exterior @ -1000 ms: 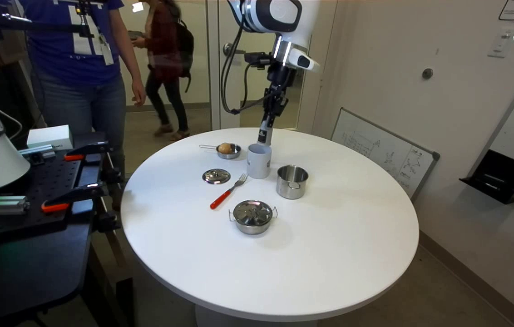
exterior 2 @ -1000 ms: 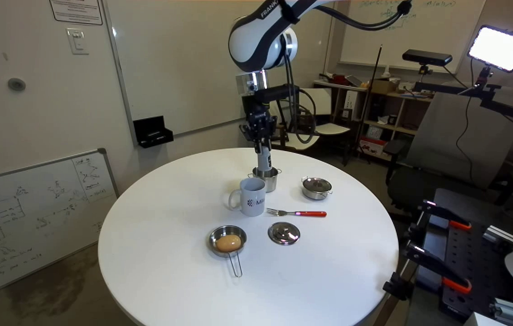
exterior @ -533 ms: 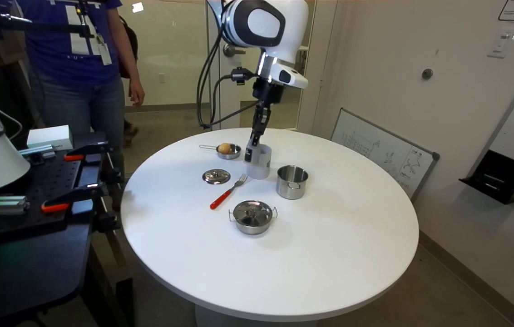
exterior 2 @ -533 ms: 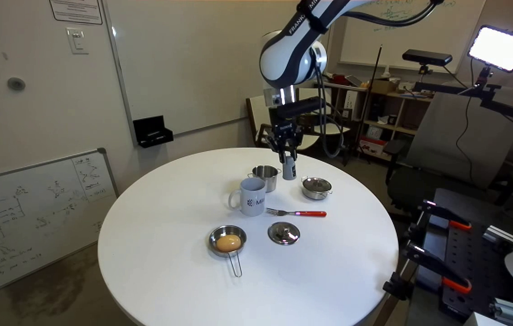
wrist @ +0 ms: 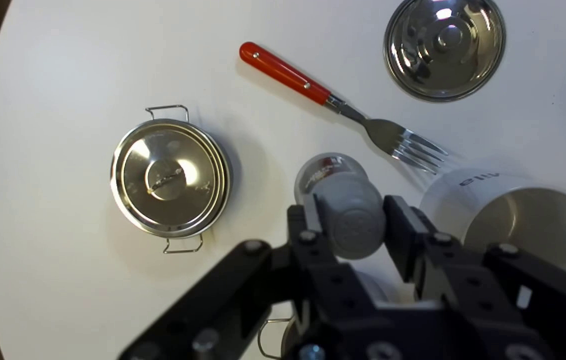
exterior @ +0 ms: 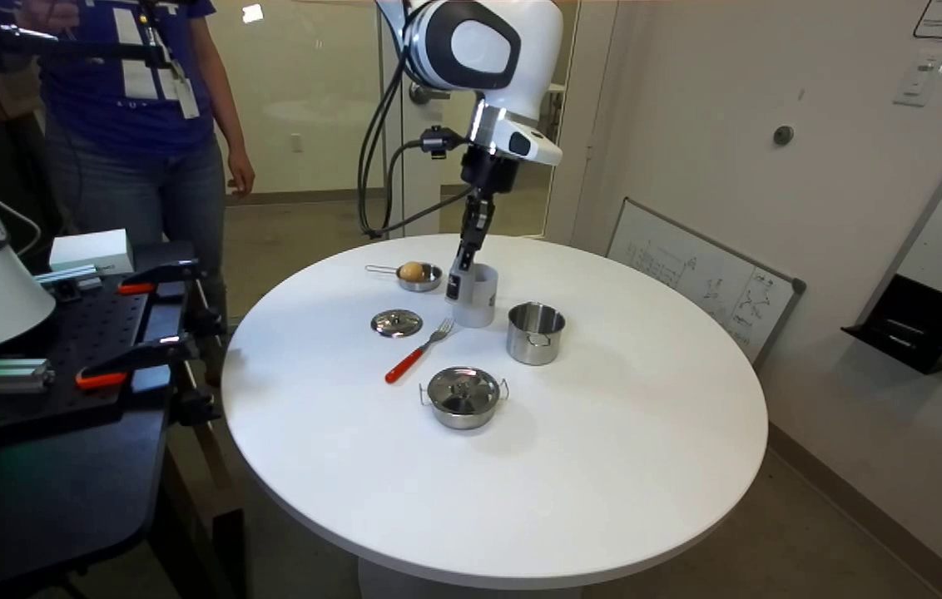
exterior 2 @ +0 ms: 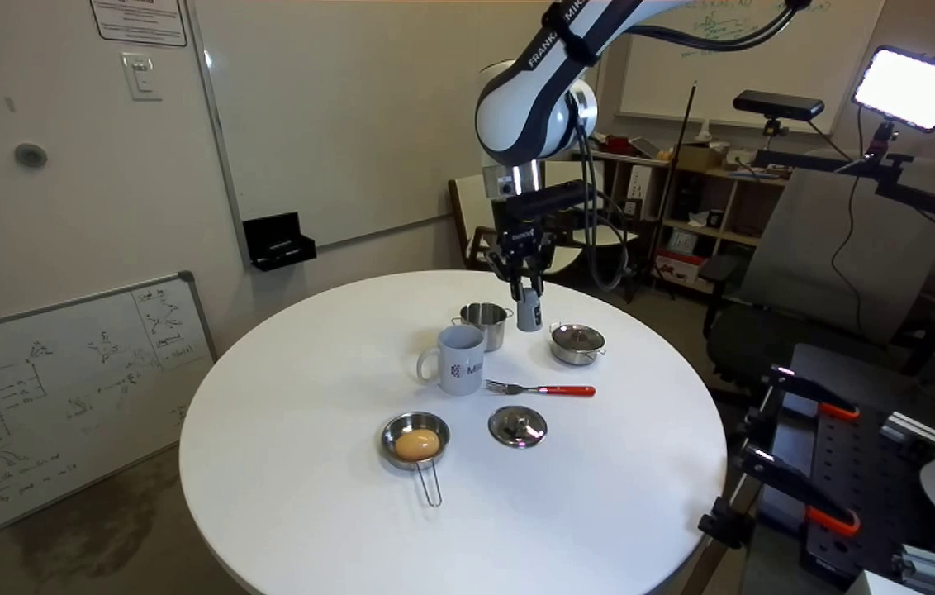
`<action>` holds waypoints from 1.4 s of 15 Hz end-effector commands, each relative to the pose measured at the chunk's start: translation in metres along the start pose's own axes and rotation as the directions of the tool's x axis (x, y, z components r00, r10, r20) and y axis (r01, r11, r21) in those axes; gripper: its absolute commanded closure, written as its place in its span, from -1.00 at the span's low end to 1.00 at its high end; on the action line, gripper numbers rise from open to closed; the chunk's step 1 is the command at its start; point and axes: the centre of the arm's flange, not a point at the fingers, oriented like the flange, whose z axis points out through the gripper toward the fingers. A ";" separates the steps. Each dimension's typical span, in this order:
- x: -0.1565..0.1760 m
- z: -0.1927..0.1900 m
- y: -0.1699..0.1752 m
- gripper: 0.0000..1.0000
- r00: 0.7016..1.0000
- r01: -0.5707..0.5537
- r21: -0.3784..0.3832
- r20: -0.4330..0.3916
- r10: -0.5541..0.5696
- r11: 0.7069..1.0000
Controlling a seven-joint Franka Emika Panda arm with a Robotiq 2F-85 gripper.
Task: Remove the grey thing from the mug and put it on the table
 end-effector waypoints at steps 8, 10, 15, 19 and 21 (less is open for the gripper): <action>0.025 0.061 0.030 0.73 1.000 -0.020 0.013 -0.014 0.021 1.000; 0.030 0.069 0.034 0.73 1.000 -0.018 0.019 -0.023 0.019 1.000; 0.040 0.076 0.033 0.73 0.999 -0.001 0.032 -0.045 0.002 0.999; 0.045 0.074 0.026 0.73 0.998 0.021 0.046 -0.054 -0.018 0.999; 0.046 0.074 0.022 0.73 0.998 0.029 0.056 -0.050 -0.026 0.998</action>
